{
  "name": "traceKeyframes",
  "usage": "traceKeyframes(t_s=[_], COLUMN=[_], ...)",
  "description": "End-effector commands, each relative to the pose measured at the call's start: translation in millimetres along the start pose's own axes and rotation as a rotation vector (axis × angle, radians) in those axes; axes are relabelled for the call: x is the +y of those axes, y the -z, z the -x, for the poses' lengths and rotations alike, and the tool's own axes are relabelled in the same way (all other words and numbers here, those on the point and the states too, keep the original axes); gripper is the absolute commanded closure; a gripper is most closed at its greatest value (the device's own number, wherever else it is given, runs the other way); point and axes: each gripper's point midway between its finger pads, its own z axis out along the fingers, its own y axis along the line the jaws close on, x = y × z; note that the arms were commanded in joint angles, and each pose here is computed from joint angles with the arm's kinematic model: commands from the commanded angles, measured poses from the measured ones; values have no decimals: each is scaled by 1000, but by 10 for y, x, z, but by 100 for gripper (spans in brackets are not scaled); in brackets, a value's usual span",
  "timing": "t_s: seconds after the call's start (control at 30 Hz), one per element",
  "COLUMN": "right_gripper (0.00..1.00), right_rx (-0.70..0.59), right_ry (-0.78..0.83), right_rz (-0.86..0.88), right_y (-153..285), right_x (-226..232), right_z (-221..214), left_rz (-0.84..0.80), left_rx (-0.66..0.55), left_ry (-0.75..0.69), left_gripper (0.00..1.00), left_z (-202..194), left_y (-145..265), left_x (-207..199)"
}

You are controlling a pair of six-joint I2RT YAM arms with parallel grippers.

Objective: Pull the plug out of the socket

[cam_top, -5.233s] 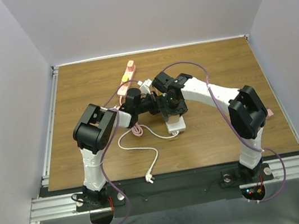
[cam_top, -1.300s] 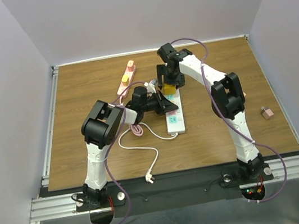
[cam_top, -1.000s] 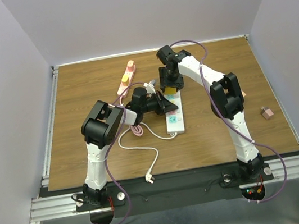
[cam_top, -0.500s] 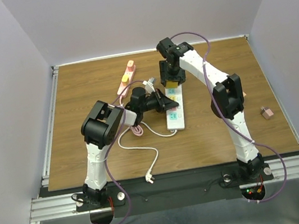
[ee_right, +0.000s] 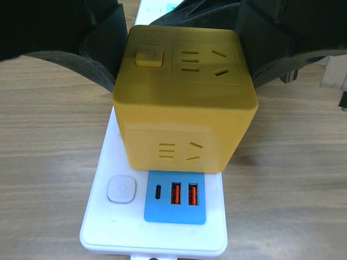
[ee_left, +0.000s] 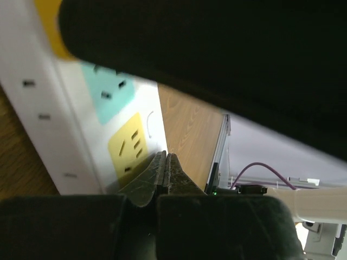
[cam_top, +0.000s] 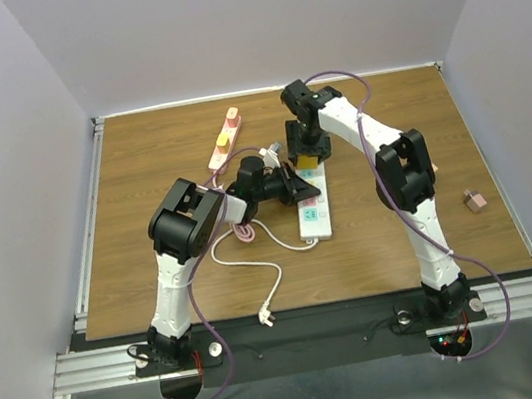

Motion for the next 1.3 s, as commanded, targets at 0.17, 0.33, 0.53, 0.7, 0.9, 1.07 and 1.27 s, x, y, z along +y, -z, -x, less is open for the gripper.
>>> traceKeyframes(t_s=[0.17,0.33,0.53,0.7,0.9,1.07,1.27], right_gripper=[100,99,99,100,100,100,100], right_rx=[43,-55,-204,-203,-245,-278,-363], right_ry=[18,-12,-60,-88,-111,-143,-209], right_rz=[127,183,254,255,235,215,109], right_y=[158,649,1351,1432,1531,1587,1676], right_x=[263,368,431,421,373,332,66], right_z=[-185,25,294,284,368,430,538], left_rz=[164,206,236,247,260,309,293], left_rx=[28,35,56,67,72,20,33], left_ry=[39,56,82,95,100,120,130], left_gripper=[100,100,100,100,100,100,100], left_z=[-126,-173,-298,-340,-378,-299,-291], left_y=[-52,-34,2,-8,5,45,11], left_x=[561,719,886,975,1038,1057,1021])
